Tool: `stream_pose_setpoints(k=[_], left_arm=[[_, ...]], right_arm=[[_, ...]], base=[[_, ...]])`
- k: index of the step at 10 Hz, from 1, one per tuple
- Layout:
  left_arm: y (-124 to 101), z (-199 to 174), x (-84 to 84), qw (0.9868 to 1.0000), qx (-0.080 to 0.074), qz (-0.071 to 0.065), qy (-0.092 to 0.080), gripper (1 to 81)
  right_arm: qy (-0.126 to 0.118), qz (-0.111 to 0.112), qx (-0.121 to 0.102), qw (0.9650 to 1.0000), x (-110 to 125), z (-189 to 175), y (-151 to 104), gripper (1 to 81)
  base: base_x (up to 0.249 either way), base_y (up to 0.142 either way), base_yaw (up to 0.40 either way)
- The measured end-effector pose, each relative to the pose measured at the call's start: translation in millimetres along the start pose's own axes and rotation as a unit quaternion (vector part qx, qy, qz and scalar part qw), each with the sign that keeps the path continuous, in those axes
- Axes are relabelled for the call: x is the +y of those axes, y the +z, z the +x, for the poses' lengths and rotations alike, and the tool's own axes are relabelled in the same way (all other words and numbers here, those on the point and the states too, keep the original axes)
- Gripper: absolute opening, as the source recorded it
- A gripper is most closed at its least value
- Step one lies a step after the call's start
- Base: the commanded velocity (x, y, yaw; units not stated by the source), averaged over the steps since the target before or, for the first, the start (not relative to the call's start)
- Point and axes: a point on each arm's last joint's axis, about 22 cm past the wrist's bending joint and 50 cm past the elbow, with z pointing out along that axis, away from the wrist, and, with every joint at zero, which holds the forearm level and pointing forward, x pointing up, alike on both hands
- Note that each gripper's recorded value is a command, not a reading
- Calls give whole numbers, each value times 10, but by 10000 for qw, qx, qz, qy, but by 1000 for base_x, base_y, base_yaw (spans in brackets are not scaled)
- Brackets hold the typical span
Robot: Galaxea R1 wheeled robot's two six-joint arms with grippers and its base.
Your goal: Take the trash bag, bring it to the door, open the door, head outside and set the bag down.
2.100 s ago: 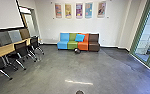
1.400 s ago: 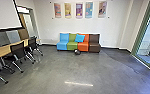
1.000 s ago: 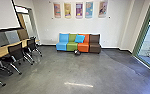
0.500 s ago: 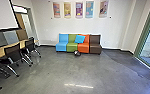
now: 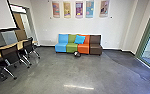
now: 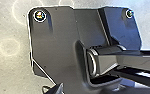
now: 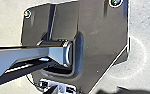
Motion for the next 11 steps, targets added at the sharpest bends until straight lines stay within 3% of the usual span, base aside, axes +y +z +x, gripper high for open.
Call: stream_pose_setpoints(k=[11], left_arm=[[22,6,71,10000,3,-42,1,811]], right_arm=[[-8,20,-17,10000,-43,-9,23,811]], base=[[190,0,0]])
